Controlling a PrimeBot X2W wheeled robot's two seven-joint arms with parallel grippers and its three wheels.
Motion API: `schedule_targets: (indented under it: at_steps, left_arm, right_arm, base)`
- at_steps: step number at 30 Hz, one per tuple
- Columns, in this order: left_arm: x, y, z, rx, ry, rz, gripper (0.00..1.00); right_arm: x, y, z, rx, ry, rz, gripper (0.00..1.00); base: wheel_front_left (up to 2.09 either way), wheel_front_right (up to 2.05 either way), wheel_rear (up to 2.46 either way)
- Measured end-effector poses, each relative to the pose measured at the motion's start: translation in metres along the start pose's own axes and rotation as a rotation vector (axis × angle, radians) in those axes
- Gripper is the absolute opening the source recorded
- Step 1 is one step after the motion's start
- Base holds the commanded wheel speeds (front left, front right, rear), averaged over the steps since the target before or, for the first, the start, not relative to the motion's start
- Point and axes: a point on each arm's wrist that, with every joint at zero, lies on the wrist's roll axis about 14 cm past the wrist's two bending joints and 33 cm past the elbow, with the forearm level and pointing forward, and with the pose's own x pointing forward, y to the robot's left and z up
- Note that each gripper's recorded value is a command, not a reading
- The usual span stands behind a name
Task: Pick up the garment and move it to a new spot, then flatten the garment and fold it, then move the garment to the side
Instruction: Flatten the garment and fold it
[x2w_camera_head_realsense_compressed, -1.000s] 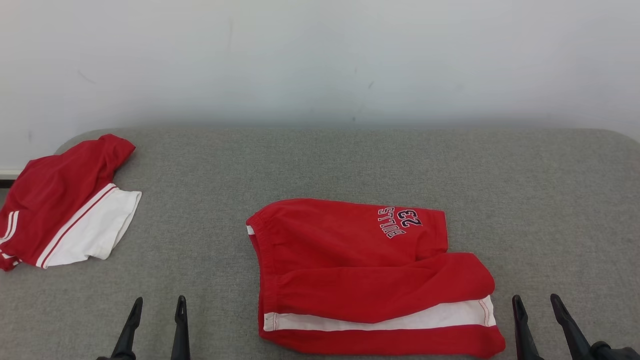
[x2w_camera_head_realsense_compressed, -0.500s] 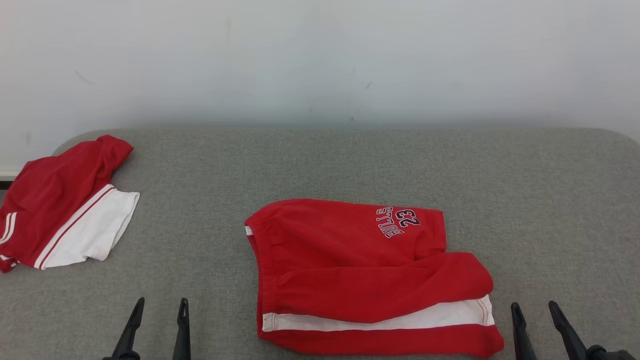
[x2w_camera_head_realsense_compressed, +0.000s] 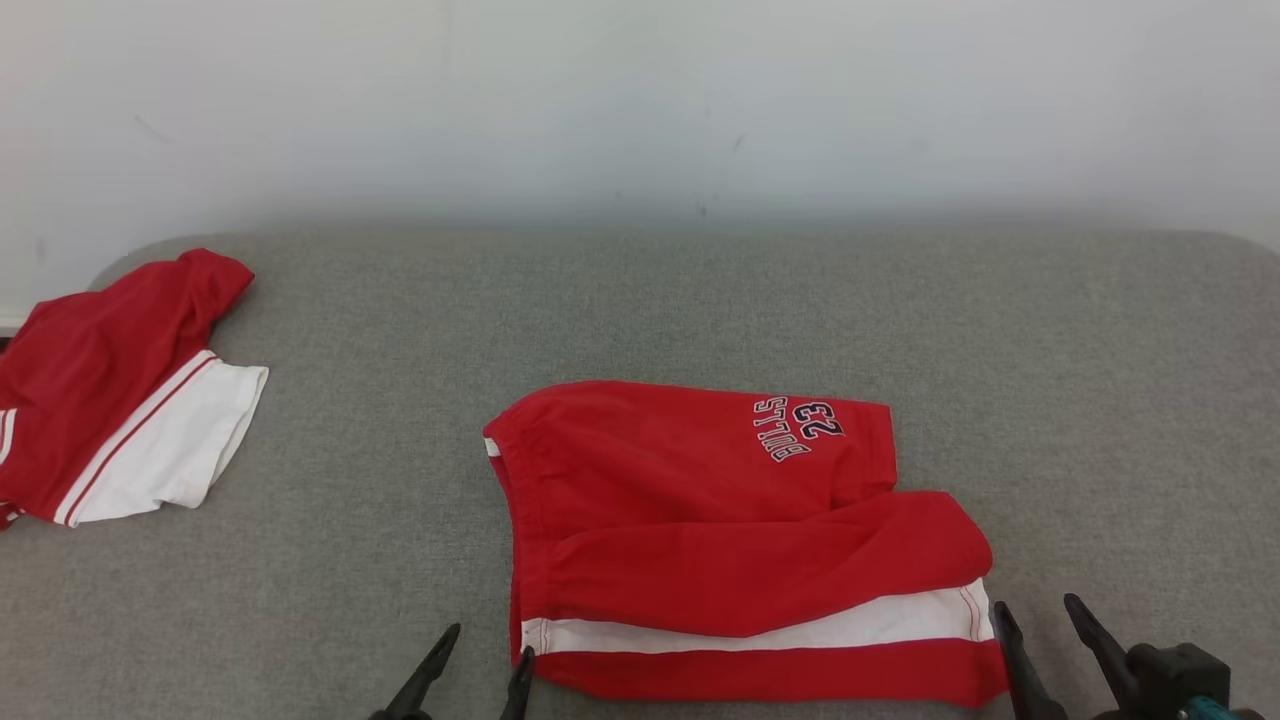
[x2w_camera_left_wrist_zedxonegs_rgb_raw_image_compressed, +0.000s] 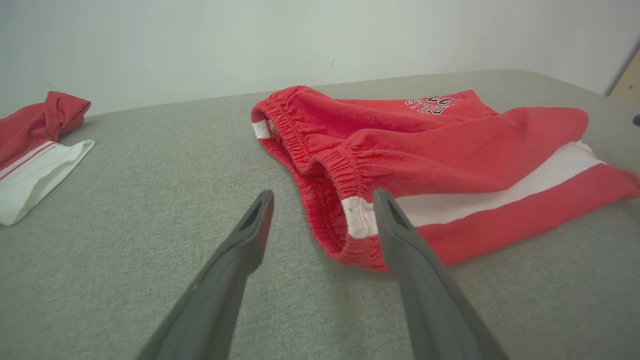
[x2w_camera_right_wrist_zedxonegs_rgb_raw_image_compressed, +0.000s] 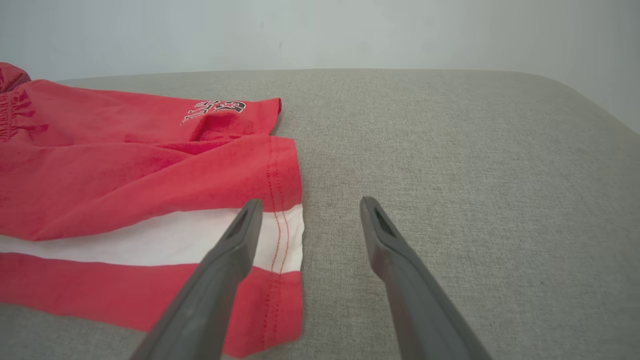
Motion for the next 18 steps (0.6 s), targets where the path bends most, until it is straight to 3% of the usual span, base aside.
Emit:
schedule_targets:
  at_steps: [18]
  left_arm:
    - [0.030, -0.016, -0.038, 0.008, 0.151, -0.153, 1.00]
  right_arm:
    - [0.035, 0.012, -0.046, -0.005, 0.188, 0.058, 1.00]
  base:
    - [0.00, 0.00, 0.00]
